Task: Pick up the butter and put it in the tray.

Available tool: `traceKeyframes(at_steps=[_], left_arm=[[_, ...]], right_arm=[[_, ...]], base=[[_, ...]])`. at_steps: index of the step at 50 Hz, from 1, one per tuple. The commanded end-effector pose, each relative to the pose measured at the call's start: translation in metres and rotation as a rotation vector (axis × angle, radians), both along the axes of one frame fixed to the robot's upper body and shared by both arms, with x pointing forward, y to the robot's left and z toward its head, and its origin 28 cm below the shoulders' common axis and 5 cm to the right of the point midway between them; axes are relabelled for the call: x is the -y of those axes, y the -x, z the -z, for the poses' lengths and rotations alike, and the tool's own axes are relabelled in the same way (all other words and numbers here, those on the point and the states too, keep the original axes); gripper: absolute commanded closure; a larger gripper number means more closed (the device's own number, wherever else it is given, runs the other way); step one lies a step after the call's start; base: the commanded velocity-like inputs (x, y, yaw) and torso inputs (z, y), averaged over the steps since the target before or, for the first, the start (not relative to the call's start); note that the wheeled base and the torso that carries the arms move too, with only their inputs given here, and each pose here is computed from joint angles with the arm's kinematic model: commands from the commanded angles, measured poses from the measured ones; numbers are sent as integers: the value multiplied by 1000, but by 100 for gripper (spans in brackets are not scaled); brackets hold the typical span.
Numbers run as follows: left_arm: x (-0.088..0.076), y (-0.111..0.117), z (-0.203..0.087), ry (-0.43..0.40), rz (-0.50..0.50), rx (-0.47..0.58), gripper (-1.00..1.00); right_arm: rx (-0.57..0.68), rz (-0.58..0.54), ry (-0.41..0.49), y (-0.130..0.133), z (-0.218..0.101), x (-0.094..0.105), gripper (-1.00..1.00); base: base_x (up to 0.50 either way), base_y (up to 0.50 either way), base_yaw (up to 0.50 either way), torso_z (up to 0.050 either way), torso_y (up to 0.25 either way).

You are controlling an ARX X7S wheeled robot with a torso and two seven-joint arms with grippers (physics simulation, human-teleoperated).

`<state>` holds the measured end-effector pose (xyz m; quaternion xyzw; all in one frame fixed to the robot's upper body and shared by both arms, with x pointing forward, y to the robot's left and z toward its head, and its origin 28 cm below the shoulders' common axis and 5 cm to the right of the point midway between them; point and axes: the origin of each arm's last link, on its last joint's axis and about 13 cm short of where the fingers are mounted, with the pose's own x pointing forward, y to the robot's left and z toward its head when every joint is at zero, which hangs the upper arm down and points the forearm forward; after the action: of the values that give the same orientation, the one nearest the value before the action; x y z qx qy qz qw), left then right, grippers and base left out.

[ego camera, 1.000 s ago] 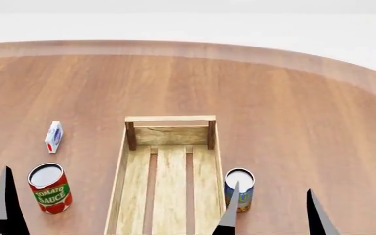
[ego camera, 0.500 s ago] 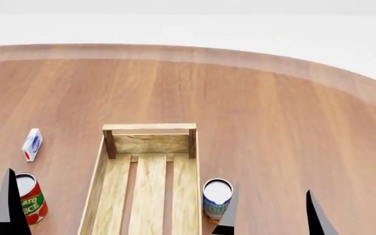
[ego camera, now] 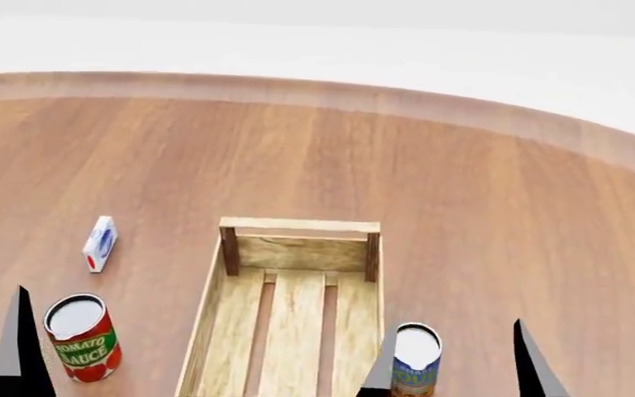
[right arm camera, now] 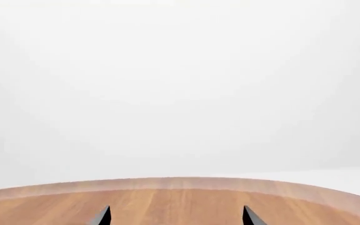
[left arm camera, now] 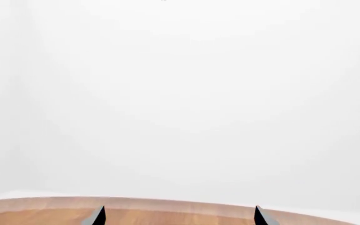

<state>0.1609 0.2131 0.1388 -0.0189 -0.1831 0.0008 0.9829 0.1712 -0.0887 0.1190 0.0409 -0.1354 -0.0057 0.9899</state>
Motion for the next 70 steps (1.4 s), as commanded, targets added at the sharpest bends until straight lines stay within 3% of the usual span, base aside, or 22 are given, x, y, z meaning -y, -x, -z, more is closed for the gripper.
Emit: traceKeyframes(at_steps=[1, 21, 27, 33, 41, 43, 54, 70], left_arm=[[0, 0, 0, -1, 1, -2, -100], [1, 1, 0, 0, 4, -2, -100], [-1, -1, -1, 5, -3, -5, -100], [0, -1, 3, 3, 1, -12, -100], [0, -2, 4, 3, 1, -18, -100], [1, -2, 5, 2, 2, -20, -100], [1, -2, 6, 0, 0, -35, -100], [0, -3, 7, -1, -4, -38, -100]], right_arm=[[0, -18, 11, 0, 1, -1, -100], [-14, -29, 26, -1, 3, -1, -100], [-24, -126, 78, 0, 4, -1, -100], [-67, -215, 161, 12, 6, 9, -100], [-137, -273, 147, 37, -3, 30, -100], [-178, -223, 180, 41, -3, 35, -100], [-274, -350, 199, 74, -15, 61, -100], [-431, -461, 267, 87, -23, 77, -100]], base=[[0, 0, 500, 0, 0], [0, 0, 500, 0, 0], [-7, 33, 119, 0, 0], [0, 0, 0, 0, 0], [0, 0, 0, 0, 0], [0, 0, 0, 0, 0], [0, 0, 0, 0, 0], [0, 0, 0, 0, 0]])
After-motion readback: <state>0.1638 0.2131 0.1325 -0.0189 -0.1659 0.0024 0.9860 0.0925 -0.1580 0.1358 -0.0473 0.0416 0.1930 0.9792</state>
